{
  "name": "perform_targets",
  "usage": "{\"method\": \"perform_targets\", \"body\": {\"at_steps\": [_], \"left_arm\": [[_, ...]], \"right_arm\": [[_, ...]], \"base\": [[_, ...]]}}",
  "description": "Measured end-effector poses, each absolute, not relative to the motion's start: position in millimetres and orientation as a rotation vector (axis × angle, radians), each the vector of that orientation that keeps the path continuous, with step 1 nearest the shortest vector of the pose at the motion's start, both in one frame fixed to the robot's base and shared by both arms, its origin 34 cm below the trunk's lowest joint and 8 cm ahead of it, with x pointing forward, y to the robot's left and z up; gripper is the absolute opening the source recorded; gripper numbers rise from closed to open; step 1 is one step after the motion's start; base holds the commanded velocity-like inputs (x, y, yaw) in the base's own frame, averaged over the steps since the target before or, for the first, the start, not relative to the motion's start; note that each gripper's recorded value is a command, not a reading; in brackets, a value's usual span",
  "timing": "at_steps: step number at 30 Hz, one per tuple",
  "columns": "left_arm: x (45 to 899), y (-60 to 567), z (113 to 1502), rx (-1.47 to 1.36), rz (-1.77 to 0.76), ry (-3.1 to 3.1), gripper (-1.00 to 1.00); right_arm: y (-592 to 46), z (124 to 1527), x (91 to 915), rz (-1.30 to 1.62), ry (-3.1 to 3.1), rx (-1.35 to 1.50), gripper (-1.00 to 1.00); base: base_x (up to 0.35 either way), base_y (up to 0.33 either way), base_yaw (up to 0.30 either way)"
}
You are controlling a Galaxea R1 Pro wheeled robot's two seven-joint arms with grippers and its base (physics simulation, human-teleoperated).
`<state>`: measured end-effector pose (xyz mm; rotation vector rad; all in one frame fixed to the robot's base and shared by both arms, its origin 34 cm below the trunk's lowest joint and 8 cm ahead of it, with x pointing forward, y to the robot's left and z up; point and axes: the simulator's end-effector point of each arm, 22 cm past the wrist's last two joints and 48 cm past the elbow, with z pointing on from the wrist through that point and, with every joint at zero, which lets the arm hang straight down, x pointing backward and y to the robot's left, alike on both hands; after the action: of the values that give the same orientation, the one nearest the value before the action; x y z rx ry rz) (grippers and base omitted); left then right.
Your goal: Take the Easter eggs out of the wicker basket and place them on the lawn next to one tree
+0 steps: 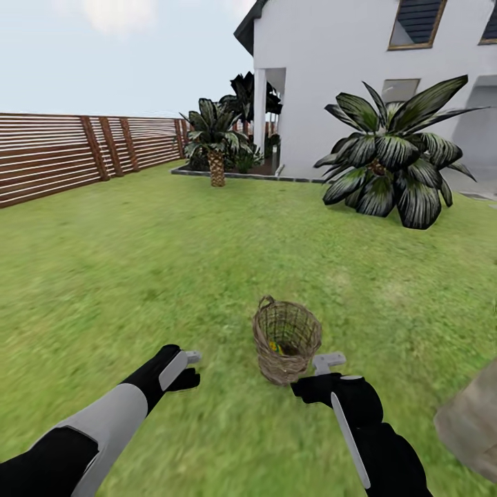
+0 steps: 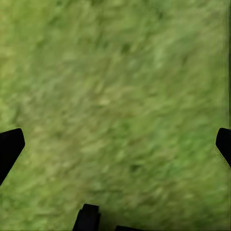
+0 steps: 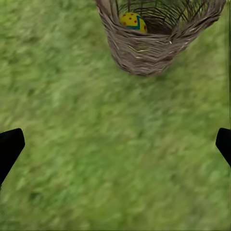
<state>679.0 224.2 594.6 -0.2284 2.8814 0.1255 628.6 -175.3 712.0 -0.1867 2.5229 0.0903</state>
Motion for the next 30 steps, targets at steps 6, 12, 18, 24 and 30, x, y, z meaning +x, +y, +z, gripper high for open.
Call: {"method": "perform_targets", "body": {"at_steps": [6,12,18,24,30], "left_arm": [[680,224,598,-0.228,0.123,2.875,1.0],[681,224,602,-0.228,0.122,2.868,1.0],[682,224,606,-0.228,0.122,2.862,1.0],[684,224,609,-0.228,0.121,2.855,1.0],[685,224,613,-0.227,0.12,2.848,1.0]], "right_arm": [[-175,715,629,0.09,2.516,-0.188,1.0],[-175,719,629,0.089,2.509,-0.187,1.0],[-175,722,630,0.089,2.502,-0.187,1.0],[-175,726,630,0.088,2.495,-0.187,1.0],[-175,729,631,0.087,2.488,-0.186,1.0]], "base": [[0.325,0.172,-0.213],[0.324,0.172,-0.215],[0.324,0.161,-0.215],[0.324,0.156,-0.215],[0.31,0.18,-0.215]]}}
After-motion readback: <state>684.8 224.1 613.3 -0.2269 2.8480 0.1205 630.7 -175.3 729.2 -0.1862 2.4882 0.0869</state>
